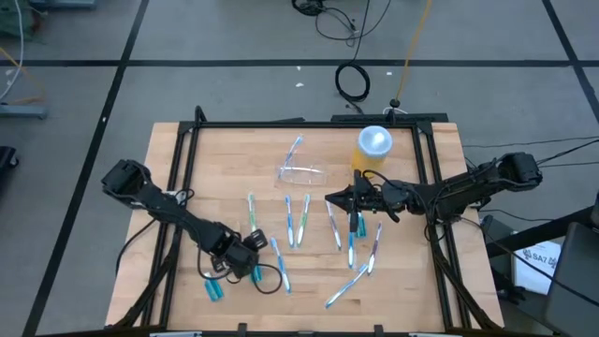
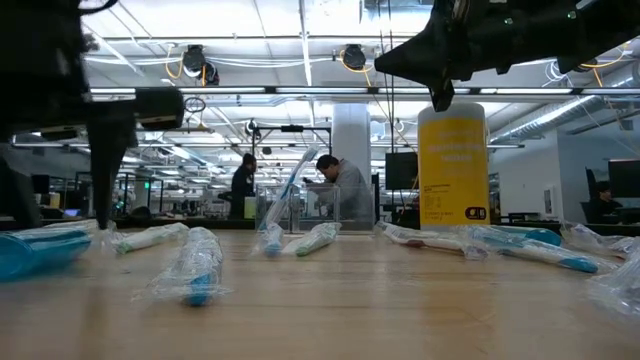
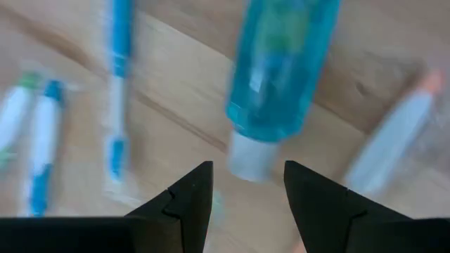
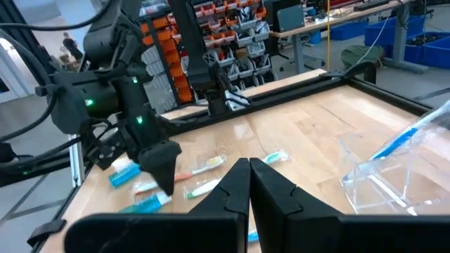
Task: Pick & Place toothbrushing station
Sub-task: Put the blue mouthwash into the middle compartment of the transparent organizer
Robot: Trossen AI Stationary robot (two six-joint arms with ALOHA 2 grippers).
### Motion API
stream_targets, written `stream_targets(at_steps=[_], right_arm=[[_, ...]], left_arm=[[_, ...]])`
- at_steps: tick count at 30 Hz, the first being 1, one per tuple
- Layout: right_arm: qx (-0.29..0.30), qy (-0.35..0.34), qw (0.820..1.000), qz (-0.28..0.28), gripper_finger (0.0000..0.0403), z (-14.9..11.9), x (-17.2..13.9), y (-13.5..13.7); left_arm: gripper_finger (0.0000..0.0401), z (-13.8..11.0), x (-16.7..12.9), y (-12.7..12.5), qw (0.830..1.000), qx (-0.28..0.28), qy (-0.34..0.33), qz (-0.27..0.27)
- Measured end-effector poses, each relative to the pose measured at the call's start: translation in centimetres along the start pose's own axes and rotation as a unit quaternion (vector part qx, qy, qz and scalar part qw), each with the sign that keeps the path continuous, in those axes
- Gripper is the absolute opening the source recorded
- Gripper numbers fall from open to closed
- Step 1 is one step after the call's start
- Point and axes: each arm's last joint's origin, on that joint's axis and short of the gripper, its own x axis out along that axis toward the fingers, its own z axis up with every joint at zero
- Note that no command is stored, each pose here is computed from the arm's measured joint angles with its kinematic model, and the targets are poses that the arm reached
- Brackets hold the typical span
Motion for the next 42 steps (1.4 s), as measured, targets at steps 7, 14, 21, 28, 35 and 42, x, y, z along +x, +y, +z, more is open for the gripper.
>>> stream_targets(at_steps=[7,14,21,28,35,42], right_arm=[[0.000,0.001,1.000,0.000,0.0004,0.0,0.0,0.0],[0.002,0.013,1.000,-0.004,0.0004,-0.3,0.0,-0.1],[0.002,0.015,1.000,-0.004,0.0004,-0.3,0.0,-0.1],[0.002,0.015,1.000,-0.003,0.0004,-0.3,0.0,-0.1],[0.001,0.015,1.000,-0.003,0.0004,-0.3,0.0,-0.1],[0.001,0.015,1.000,-0.003,0.0004,-0.3,0.0,-0.1]], left_arm=[[0.0179,0.3,0.0,-0.1,0.999,0.025,-0.018,-0.007],[0.0179,0.6,-0.1,0.2,0.999,0.021,-0.034,0.010],[0.0179,0.8,0.2,0.2,0.998,0.034,-0.043,0.000],[0.0179,1.0,2.0,0.1,0.998,0.052,-0.018,-0.010],[0.0179,1.1,2.1,-0.2,0.999,0.050,-0.016,-0.009],[0.0179,1.4,2.1,-0.6,0.998,0.056,-0.012,-0.004]])
